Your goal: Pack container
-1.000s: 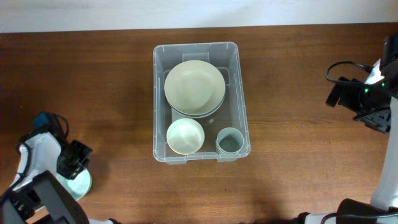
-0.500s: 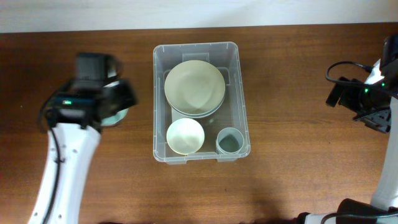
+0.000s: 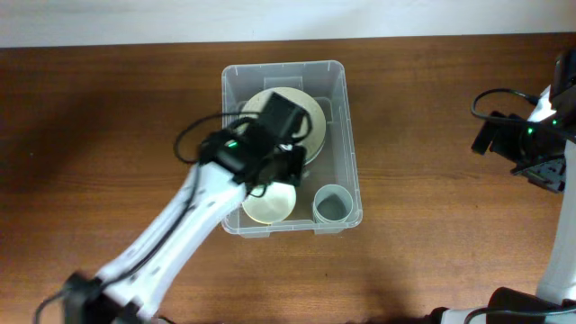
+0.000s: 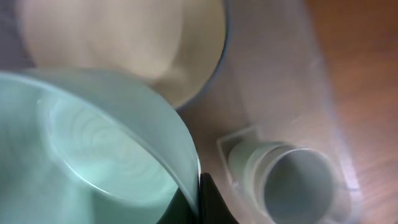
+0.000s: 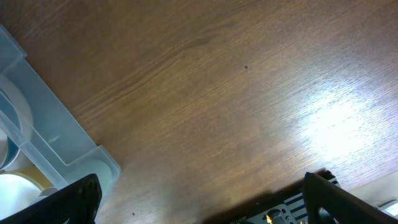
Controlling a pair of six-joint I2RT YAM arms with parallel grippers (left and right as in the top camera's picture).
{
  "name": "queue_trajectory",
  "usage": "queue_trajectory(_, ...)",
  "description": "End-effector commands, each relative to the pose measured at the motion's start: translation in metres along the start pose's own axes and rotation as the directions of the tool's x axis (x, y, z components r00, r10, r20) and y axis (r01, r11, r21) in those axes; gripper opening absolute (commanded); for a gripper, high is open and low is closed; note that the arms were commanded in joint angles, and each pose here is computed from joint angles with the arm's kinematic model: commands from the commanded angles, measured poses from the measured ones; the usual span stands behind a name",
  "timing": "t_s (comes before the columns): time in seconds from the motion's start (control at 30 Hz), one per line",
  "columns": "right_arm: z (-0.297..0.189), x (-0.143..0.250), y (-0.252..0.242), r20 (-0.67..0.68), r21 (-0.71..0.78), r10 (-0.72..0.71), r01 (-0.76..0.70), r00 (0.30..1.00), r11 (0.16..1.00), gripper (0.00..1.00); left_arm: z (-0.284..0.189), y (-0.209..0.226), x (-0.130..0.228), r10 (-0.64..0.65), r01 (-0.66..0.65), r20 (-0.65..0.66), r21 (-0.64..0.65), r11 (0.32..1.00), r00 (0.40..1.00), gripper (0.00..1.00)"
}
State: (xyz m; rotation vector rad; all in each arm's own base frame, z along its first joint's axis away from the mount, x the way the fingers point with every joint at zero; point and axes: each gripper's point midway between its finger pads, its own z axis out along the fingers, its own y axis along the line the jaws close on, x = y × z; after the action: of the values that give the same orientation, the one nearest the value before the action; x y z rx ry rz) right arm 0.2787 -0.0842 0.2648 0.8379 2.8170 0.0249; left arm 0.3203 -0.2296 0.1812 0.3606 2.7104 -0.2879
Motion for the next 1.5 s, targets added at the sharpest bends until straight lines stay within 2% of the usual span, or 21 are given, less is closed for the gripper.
queue_trajectory(0.0,0.001,-0.001,-0.001,0.002,0.011,-0.012,0.012,1.0,1.0,0.99,0.027,-0.002,0.015,0.023,-0.025,-0.099,-0.017,1.0,0.995,0.01)
queue_trajectory(0.23,0.001,-0.001,-0.001,0.002,0.012,-0.012,0.012,1.0,1.0,0.99,0.053,-0.004,0.038,0.017,-0.019,-0.226,-0.006,1.0,0.974,0.01)
queue_trajectory(0.27,0.001,-0.001,-0.001,0.002,0.012,-0.012,0.012,1.0,1.0,0.99,0.054,-0.004,0.039,0.017,-0.019,-0.234,-0.009,1.0,0.972,0.03)
queue_trajectory(0.3,0.001,-0.001,-0.001,0.002,0.012,-0.012,0.012,1.0,1.0,0.99,0.053,-0.003,0.041,0.016,-0.019,-0.24,-0.011,1.0,0.971,0.1)
queue_trajectory(0.33,0.001,-0.001,-0.001,0.003,0.012,-0.012,0.012,1.0,1.0,0.99,0.053,-0.002,0.043,0.016,-0.02,-0.248,-0.014,1.0,0.969,0.29)
queue_trajectory(0.37,0.001,-0.001,-0.001,0.003,0.012,-0.012,0.012,1.0,1.0,0.99,0.052,-0.002,0.044,0.015,-0.02,-0.255,-0.016,1.0,0.967,0.41)
queue_trajectory(0.4,0.001,-0.001,-0.001,0.003,0.011,-0.012,0.012,1.0,1.0,0.99,0.052,-0.001,0.046,0.014,-0.02,-0.263,-0.019,1.0,0.965,0.43)
queue_trajectory(0.53,0.001,-0.002,-0.001,0.005,0.011,-0.012,0.012,1.0,1.0,0.99,0.05,0.002,0.052,0.011,-0.02,-0.287,-0.029,0.999,0.958,0.43)
queue_trajectory(0.63,0.001,-0.002,-0.001,0.005,0.011,-0.013,0.013,1.0,1.0,0.99,0.048,0.004,0.05,0.007,-0.018,-0.279,-0.038,0.999,0.96,0.38)
queue_trajectory(0.77,0.001,-0.002,-0.001,0.005,0.011,-0.013,0.013,1.0,1.0,0.99,0.03,0.032,0.029,-0.012,-0.018,-0.185,-0.157,0.987,0.983,0.35)
queue_trajectory(0.87,0.001,-0.002,0.003,0.008,0.008,-0.047,0.047,0.999,0.999,0.99,-0.002,0.065,0.002,-0.064,0.05,-0.044,-0.263,0.964,0.997,0.36)
queue_trajectory(1.03,0.0,-0.011,0.043,0.093,-0.028,-0.185,0.189,0.978,0.982,0.99,-0.057,0.133,-0.035,-0.21,0.267,0.205,-0.31,0.913,0.956,0.51)
queue_trajectory(1.13,-0.004,-0.026,0.08,0.207,-0.056,-0.257,0.274,0.944,0.96,0.99,-0.073,0.172,-0.048,-0.291,0.377,0.296,-0.297,0.877,0.91,0.67)
queue_trajectory(1.2,-0.007,-0.037,0.106,0.285,-0.072,-0.293,0.325,0.913,0.943,0.99,-0.074,0.191,-0.057,-0.312,0.398,0.318,-0.253,0.882,0.895,0.73)
queue_trajectory(1.37,-0.003,-0.061,0.153,0.404,-0.08,-0.327,0.39,0.854,0.918,0.99,-0.059,0.225,-0.071,-0.281,0.344,0.303,-0.177,0.922,0.91,0.78)
queue_trajectory(1.4,-0.001,-0.065,0.158,0.415,-0.083,-0.329,0.395,0.848,0.915,0.99,-0.054,0.234,-0.07,-0.289,0.35,0.296,-0.179,0.919,0.91,0.93)
queue_trajectory(1.43,0.003,-0.069,0.165,0.425,-0.087,-0.329,0.4,0.843,0.912,0.99,-0.049,0.244,-0.068,-0.307,0.367,0.286,-0.187,0.911,0.908,0.99)
queue_trajectory(1.47,0.005,-0.072,0.167,0.429,-0.087,-0.328,0.4,0.842,0.912,0.99,-0.044,0.251,-0.065,-0.321,0.38,0.276,-0.193,0.905,0.906,0.99)
